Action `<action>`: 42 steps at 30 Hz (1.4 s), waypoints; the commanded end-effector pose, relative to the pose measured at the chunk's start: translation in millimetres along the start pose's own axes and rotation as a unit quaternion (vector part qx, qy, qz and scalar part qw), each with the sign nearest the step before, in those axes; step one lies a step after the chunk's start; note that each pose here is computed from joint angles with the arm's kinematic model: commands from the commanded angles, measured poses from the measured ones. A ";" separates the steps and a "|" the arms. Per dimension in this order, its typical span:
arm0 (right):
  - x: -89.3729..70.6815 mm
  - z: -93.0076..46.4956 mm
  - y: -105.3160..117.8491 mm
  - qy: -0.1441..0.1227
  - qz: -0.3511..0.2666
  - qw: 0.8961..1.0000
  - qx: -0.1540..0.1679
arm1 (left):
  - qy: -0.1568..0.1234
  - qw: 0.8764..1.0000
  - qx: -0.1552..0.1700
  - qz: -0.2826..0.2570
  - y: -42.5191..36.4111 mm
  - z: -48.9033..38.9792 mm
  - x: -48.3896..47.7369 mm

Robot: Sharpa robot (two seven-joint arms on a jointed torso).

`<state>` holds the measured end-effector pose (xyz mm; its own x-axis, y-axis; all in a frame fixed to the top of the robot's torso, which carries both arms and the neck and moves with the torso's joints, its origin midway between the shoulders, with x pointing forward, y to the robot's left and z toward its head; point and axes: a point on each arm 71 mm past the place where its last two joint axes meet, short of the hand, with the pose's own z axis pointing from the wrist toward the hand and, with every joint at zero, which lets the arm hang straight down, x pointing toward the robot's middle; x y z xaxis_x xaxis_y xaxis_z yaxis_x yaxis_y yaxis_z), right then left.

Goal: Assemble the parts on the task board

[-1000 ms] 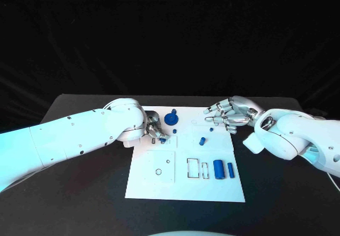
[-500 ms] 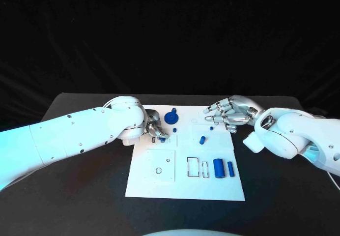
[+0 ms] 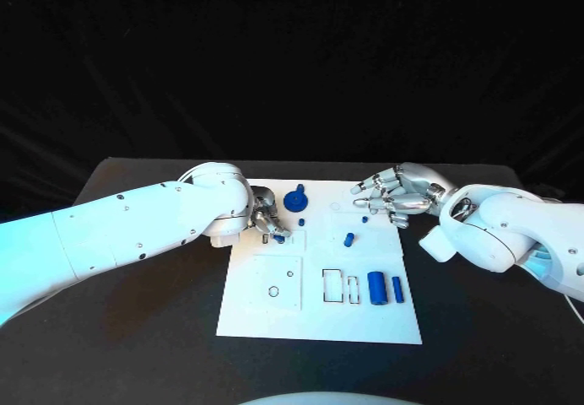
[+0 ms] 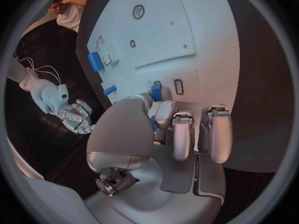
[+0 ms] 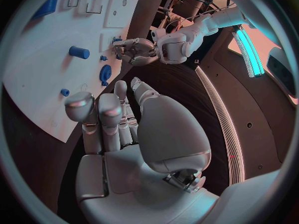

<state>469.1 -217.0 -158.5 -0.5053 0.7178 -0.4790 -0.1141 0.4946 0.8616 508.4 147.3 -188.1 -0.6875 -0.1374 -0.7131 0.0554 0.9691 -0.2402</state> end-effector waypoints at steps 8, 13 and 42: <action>1.4 -1.3 0.2 0.012 0.004 1.000 -0.006 | 0.031 0.999 -0.019 0.029 7.6 2.0 9.5; 1.0 -2.1 0.5 0.010 0.003 1.000 -0.008 | 0.033 0.999 -0.024 0.030 10.0 1.8 9.4; 1.1 -2.3 1.7 0.007 0.002 1.000 -0.012 | 0.038 0.999 -0.018 0.034 1.8 3.3 11.6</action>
<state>467.2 -218.2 -157.4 -0.5101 0.7185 -0.4727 -0.1212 0.4841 0.8666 508.2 145.8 -187.0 -0.6981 -0.1013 -0.7088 0.0729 0.9747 -0.2111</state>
